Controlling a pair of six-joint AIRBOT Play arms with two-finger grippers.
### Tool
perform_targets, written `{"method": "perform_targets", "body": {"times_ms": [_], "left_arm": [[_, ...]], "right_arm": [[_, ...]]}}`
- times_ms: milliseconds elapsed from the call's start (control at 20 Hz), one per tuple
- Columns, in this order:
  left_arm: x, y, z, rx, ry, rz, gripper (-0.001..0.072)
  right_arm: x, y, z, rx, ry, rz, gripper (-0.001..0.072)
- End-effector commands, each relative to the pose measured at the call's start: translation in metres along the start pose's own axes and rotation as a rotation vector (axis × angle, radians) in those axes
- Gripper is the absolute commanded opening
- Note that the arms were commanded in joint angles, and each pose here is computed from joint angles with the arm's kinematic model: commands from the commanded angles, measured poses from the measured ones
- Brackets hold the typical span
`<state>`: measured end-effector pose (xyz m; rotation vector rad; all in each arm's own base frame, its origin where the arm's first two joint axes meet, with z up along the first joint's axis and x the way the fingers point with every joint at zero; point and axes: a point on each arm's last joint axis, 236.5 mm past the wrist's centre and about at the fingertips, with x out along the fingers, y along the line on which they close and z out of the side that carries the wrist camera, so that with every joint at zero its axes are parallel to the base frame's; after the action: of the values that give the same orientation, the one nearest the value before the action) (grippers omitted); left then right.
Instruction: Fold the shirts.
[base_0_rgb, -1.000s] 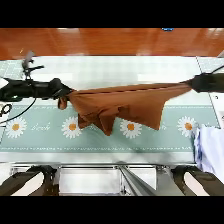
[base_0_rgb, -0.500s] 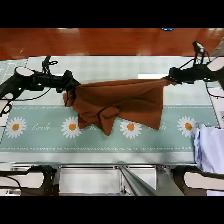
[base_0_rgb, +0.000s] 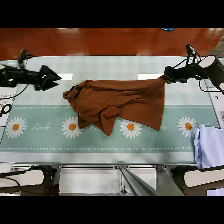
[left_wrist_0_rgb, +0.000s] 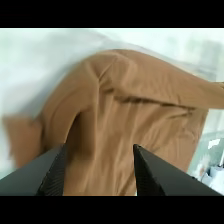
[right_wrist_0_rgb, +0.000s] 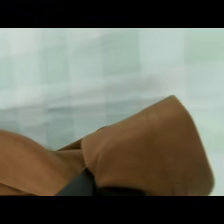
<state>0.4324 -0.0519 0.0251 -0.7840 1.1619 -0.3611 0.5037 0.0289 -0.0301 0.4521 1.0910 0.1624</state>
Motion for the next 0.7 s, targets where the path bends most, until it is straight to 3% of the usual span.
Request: {"method": "perform_targets", "body": {"times_ms": [0,250,400,650], "left_arm": [[-0.025,0.005,-0.045,-0.013,0.006,0.022,0.0508],[0.036,0.051,-0.167,-0.224,0.179,0.049,0.0508],[0.052,0.047,-0.181,-0.301,0.151,-0.03,0.0507],[0.075,0.038,-0.176,-0.276,0.102,-0.026,0.0506]], "right_arm": [[0.001,0.001,-0.008,-0.018,0.038,0.009,0.0029],[0.001,0.002,-0.013,-0.021,0.061,0.012,0.0029],[0.001,0.003,-0.019,-0.037,0.082,0.017,0.0029],[0.001,0.003,-0.019,-0.036,0.082,0.017,0.0029]]}}
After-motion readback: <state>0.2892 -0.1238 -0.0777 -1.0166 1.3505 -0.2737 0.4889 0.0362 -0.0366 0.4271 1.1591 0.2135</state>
